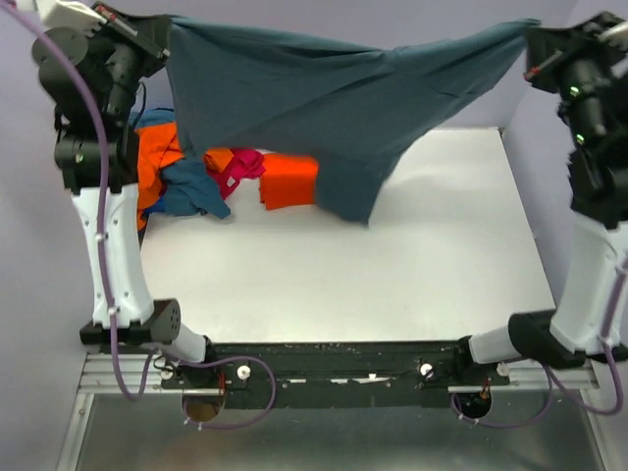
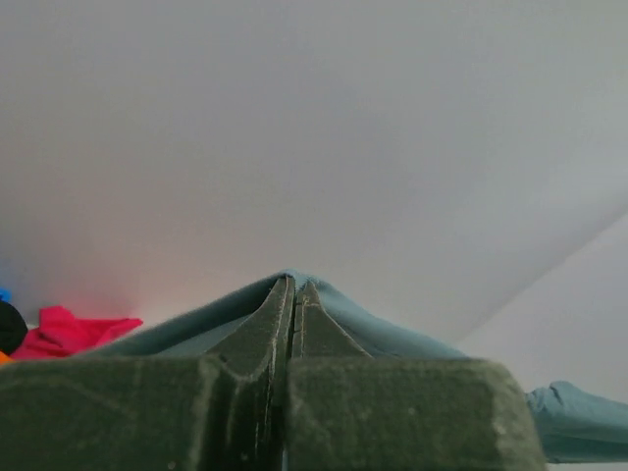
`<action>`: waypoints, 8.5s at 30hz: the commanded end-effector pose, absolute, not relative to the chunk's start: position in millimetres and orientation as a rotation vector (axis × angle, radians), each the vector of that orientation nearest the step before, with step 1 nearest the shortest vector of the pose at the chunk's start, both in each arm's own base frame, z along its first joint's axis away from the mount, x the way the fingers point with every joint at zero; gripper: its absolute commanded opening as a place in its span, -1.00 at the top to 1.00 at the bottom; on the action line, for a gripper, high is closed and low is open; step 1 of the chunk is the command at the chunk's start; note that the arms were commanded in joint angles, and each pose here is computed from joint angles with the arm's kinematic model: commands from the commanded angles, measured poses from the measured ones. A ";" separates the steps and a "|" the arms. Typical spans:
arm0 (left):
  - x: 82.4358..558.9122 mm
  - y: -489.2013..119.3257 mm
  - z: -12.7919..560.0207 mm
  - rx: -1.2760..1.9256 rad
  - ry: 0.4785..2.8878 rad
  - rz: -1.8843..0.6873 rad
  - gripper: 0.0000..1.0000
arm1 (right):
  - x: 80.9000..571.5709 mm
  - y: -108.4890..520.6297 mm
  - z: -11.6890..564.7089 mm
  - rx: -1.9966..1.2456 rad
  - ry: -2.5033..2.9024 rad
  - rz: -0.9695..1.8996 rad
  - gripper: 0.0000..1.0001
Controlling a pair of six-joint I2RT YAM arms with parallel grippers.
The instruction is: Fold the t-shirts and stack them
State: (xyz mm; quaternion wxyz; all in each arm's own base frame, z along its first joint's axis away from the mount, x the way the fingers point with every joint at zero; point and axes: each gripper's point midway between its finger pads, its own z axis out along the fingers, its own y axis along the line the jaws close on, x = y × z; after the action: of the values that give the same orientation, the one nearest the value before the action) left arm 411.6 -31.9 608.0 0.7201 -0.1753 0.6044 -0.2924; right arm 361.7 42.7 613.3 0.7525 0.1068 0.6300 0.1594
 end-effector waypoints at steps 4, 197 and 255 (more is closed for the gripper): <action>335.1 -34.5 578.4 -0.386 1.321 -0.648 1.00 | 237.4 51.9 653.9 0.091 1.180 0.455 0.99; 531.1 -87.7 83.8 -0.516 2.374 -0.476 1.00 | 259.2 -11.9 43.7 1.098 2.449 0.203 0.11; 511.0 -127.9 24.9 -0.419 2.523 -0.625 0.22 | 273.6 8.9 56.5 0.997 2.430 0.392 0.18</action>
State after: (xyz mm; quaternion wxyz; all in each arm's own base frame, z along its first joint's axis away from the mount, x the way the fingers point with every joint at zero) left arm 514.8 -118.4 36.5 0.2789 -0.1616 0.9232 -0.2090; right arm 271.1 3.9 52.9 0.2354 0.3742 0.8876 0.1290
